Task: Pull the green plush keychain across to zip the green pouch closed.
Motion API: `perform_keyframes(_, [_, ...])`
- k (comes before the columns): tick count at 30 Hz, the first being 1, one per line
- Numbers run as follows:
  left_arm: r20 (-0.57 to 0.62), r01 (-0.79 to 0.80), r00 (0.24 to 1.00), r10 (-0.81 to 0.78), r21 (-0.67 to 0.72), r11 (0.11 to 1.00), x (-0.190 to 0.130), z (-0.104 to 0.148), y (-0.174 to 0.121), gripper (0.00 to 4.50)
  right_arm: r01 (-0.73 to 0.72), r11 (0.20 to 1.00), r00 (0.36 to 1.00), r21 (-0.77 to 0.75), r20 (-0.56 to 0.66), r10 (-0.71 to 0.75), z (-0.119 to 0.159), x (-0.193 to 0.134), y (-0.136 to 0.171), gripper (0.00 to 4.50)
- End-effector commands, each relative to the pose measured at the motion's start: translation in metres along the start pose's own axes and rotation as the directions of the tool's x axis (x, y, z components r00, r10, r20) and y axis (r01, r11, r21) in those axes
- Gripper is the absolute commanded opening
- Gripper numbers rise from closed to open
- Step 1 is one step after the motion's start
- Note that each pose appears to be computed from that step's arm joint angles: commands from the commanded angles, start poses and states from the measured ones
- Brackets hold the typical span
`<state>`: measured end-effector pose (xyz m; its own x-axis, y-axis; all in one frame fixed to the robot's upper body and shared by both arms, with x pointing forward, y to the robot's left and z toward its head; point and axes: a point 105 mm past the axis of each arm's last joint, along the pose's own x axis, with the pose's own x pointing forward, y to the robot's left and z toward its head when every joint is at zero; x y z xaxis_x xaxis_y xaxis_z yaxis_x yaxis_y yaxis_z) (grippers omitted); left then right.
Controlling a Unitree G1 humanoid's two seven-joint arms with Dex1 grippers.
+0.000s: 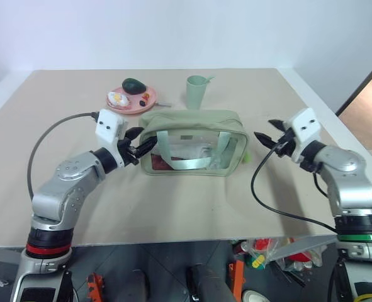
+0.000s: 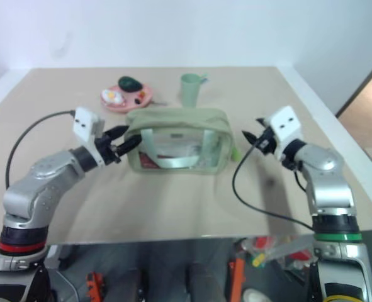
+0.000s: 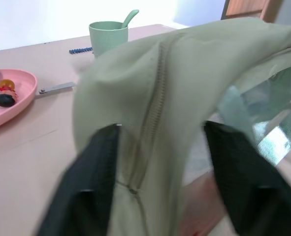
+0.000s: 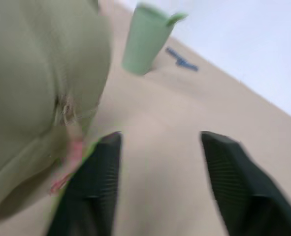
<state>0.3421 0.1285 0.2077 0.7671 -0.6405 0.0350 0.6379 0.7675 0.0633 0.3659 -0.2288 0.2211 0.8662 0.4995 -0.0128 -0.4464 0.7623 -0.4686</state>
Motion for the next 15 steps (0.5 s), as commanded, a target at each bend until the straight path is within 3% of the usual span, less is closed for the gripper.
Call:
perform_keyframes(1, [0.044,0.008,0.999,-0.01,0.037,0.999,-0.008,0.02,0.007,4.49,-0.035,0.999,0.993,-0.007,0.115,0.036,0.032,-0.019,-0.005,4.23])
perform_keyframes(2, [0.046,0.012,0.999,-0.014,0.04,0.999,-0.01,0.022,0.008,4.5,-0.045,0.999,0.991,0.005,0.127,0.044,0.034,-0.023,-0.005,4.48])
perform_keyframes(8, [0.078,-0.002,0.997,0.001,0.018,1.0,-0.035,0.031,0.016,4.5,-0.141,0.983,0.976,0.117,0.185,0.118,0.048,-0.046,0.005,4.48])
perform_keyframes(12, [-0.004,-0.098,0.995,0.098,0.029,0.995,-0.061,0.001,0.025,4.5,-0.289,0.943,0.955,0.167,0.123,0.271,0.035,-0.056,0.048,4.48])
perform_keyframes(15, [-0.077,-0.148,0.986,0.151,0.049,0.988,-0.071,-0.022,0.025,4.5,-0.305,0.929,0.951,0.211,0.117,0.286,0.028,-0.058,0.067,4.48])
